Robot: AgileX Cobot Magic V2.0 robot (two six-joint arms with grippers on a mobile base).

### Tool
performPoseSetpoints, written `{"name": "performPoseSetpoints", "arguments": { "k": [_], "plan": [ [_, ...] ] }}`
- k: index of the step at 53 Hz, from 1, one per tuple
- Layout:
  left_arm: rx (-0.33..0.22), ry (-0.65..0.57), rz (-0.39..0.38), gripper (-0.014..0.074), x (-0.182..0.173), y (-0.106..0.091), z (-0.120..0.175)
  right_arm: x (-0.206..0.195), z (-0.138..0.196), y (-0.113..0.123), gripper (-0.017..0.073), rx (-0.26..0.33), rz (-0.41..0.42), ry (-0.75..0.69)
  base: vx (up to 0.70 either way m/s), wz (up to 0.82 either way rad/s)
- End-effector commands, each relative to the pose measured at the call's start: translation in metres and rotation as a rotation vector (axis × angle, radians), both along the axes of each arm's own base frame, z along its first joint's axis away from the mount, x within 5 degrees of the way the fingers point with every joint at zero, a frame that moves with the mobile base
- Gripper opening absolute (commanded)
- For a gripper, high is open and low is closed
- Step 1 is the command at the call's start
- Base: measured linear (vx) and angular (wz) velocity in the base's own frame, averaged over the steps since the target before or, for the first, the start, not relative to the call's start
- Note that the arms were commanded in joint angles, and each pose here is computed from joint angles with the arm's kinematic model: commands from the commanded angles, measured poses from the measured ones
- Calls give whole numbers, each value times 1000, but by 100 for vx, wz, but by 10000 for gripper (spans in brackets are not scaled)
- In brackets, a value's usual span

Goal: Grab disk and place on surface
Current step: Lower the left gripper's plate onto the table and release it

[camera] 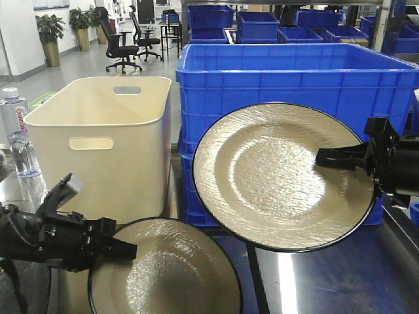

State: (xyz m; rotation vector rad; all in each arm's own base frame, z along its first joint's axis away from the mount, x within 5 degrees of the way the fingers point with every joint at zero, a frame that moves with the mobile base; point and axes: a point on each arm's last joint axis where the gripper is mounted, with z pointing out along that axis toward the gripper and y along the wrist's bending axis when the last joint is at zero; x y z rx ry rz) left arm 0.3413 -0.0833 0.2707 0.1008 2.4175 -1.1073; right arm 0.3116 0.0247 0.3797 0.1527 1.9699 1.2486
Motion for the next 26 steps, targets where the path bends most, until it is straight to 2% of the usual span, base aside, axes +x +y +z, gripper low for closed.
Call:
{"name": "performPoseSetpoints", "arguments": {
  "k": [1,10,20,26],
  "plan": [
    [3,-71,-20,101,-1,-7,17,-10,33,2,-9,116,-15,-99,0,0],
    [82,-99,-77,304,-3,-6,12,-10,33,2,-9,115,-14,-99,0,0],
    [185,-126,-89,551,-2,-1,8,-10,32,2,-9,101,-12,-98,0,0],
    [240,-158,-103,627,0,2,12,-11,30,2,-9,73,-10,-94,0,0]
  ]
}}
